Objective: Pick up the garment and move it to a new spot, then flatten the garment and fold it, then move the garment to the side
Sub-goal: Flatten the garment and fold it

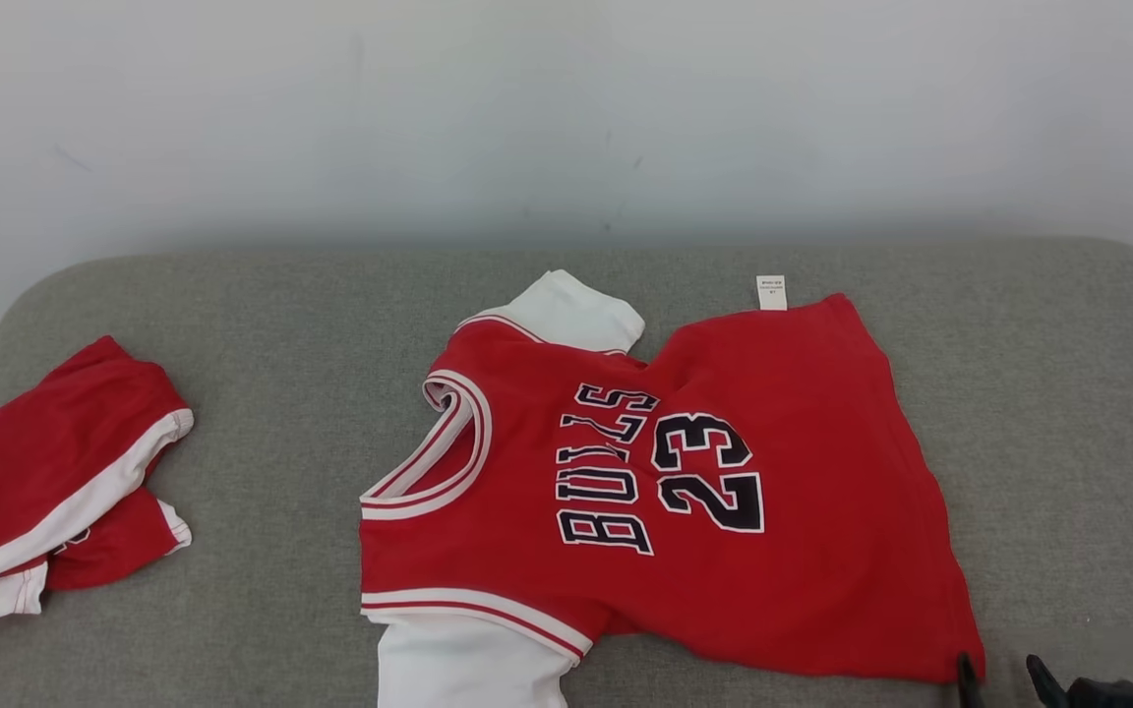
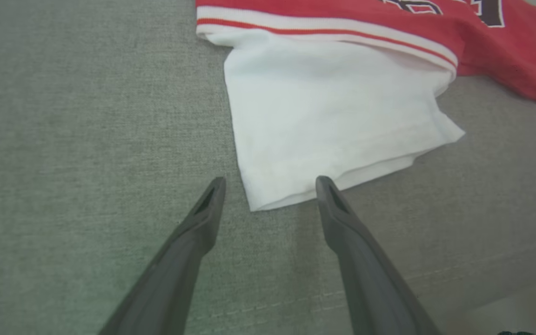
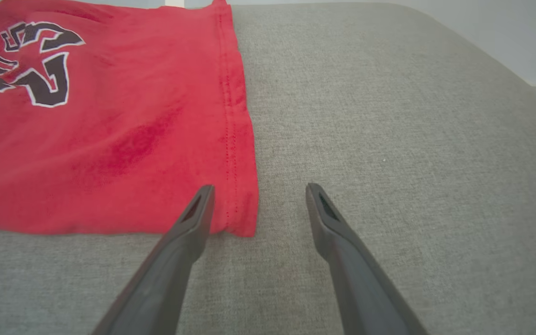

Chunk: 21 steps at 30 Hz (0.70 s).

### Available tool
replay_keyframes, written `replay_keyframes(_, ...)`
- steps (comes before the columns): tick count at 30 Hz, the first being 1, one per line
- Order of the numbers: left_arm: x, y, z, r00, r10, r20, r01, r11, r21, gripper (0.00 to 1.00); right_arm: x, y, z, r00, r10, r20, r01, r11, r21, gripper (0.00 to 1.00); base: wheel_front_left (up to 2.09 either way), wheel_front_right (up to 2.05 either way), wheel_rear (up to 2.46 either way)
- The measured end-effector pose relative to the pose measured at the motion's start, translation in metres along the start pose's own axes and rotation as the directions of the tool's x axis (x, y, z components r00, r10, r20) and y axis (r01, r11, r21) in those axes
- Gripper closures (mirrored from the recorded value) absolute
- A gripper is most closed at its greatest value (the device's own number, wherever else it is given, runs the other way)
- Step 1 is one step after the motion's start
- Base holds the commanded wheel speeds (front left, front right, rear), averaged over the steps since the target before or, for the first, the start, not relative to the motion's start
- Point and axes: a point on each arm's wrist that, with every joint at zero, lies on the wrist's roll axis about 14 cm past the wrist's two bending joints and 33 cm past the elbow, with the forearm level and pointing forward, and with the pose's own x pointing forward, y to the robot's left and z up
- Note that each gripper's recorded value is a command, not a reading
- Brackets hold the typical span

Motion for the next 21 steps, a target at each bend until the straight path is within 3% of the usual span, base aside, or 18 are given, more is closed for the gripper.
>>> replay_keyframes(9, 0.015, 0.002, -0.011, 0.998, -0.004, -0.057, 0.002, 1.000, -0.031, 0.00, 0.020, 0.014, -0.026, 0.995, 0.029, -0.100, -0.027, 0.999, 0.018, 0.00, 0.00, 0.00, 0.00)
replay_keyframes(10, 0.015, 0.001, -0.013, 0.998, -0.004, -0.066, 0.001, 0.999, -0.040, 0.00, 0.021, 0.016, -0.028, 0.994, 0.033, -0.106, -0.031, 0.999, 0.021, 0.15, 0.00, 0.00, 0.00)
replay_keyframes(11, 0.016, 0.000, -0.015, 0.997, -0.005, -0.072, 0.001, 0.999, -0.047, 0.00, 0.021, 0.018, -0.030, 0.993, 0.039, -0.111, -0.036, 0.999, 0.027, 0.73, 0.00, 0.00, 0.00)
replay_keyframes(12, 0.016, -0.001, -0.016, 0.997, -0.006, -0.077, 0.001, 0.998, -0.055, 0.42, 0.021, 0.020, -0.031, 0.993, 0.042, -0.113, -0.039, 0.999, 0.030, 1.00, 0.00, 0.00, 0.00)
replay_keyframes(14, 0.017, -0.003, -0.017, 0.997, -0.010, -0.081, 0.005, 0.998, -0.063, 1.00, 0.021, 0.022, -0.031, 0.993, 0.049, -0.109, -0.045, 0.998, 0.039, 1.00, 0.00, 0.00, 0.00)
replay_keyframes(21, 0.019, -0.009, 0.003, 0.999, -0.035, -0.017, 0.034, 0.997, -0.066, 1.00, 0.020, 0.035, -0.018, 0.995, 0.085, -0.049, -0.082, 0.994, 0.067, 1.00, 0.00, 0.00, 0.00)
